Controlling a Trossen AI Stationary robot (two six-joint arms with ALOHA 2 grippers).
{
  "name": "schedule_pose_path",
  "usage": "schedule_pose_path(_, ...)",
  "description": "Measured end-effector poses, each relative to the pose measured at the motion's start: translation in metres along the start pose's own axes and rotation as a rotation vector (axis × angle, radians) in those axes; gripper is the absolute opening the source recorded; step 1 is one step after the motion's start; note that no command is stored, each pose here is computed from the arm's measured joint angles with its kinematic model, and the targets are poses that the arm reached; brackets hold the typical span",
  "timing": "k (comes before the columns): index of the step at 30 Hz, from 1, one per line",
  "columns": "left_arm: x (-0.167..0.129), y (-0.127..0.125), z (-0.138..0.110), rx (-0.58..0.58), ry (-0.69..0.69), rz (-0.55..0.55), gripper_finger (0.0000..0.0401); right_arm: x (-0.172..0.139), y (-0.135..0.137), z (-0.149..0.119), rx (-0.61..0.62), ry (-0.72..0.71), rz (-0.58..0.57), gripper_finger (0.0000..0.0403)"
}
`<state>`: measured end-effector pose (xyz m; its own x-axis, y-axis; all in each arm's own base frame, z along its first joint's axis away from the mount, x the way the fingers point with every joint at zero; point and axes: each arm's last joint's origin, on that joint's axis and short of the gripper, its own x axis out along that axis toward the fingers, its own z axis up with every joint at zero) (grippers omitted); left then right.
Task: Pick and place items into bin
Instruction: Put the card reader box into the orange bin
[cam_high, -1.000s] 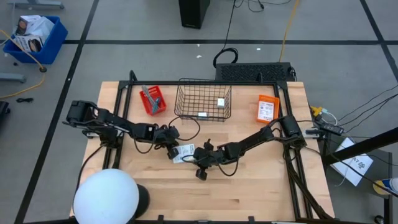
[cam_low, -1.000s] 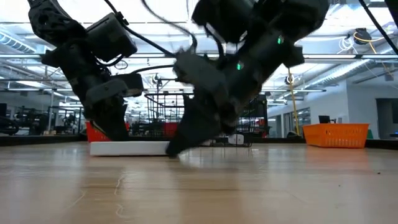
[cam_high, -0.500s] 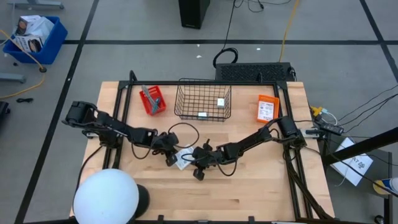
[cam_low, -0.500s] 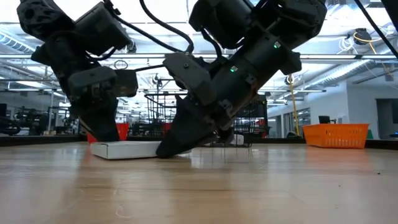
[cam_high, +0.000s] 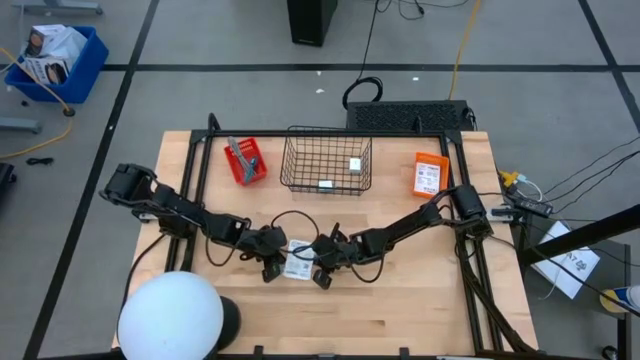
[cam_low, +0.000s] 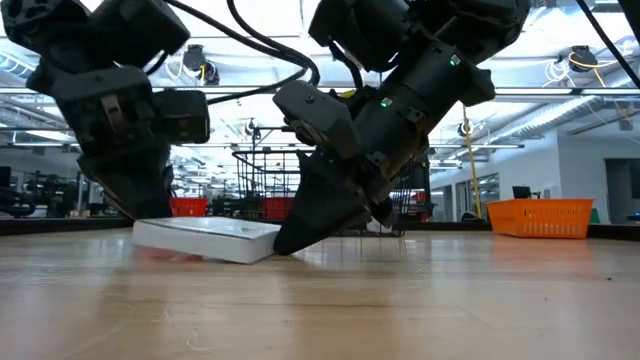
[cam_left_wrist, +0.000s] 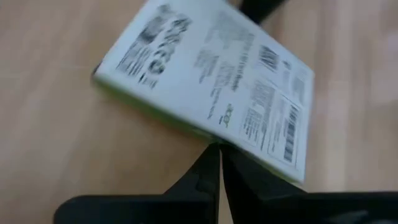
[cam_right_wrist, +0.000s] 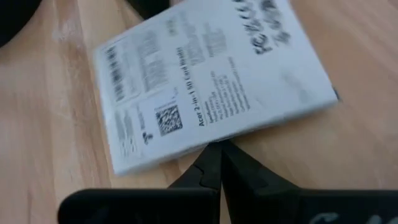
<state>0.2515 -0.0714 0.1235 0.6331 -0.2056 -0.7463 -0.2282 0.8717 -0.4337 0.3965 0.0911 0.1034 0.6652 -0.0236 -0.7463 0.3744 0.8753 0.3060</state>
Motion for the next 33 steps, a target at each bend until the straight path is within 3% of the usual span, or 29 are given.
schedule_pose_path(7, 0.000, -0.008, 0.001, 0.017, -0.037, -0.044, 0.0004, 0.000, -0.001, -0.001, 0.012, 0.008, -0.007, 0.0000)
schedule_pose_path(17, -0.005, -0.023, 0.018, 0.066, -0.206, -0.172, 0.0028, -0.001, 0.001, -0.002, 0.031, 0.020, 0.007, 0.0000)
schedule_pose_path(19, -0.005, -0.023, 0.022, 0.078, -0.266, -0.141, 0.0021, -0.001, 0.003, -0.002, 0.033, 0.010, 0.023, 0.0000)
schedule_pose_path(24, -0.005, -0.022, 0.021, 0.111, -0.270, -0.140, 0.0004, -0.001, 0.005, -0.002, 0.032, 0.005, 0.037, 0.0000)
schedule_pose_path(33, -0.002, -0.010, 0.012, 0.071, -0.208, 0.020, 0.0023, -0.002, 0.007, -0.002, 0.011, -0.015, 0.026, 0.0000)
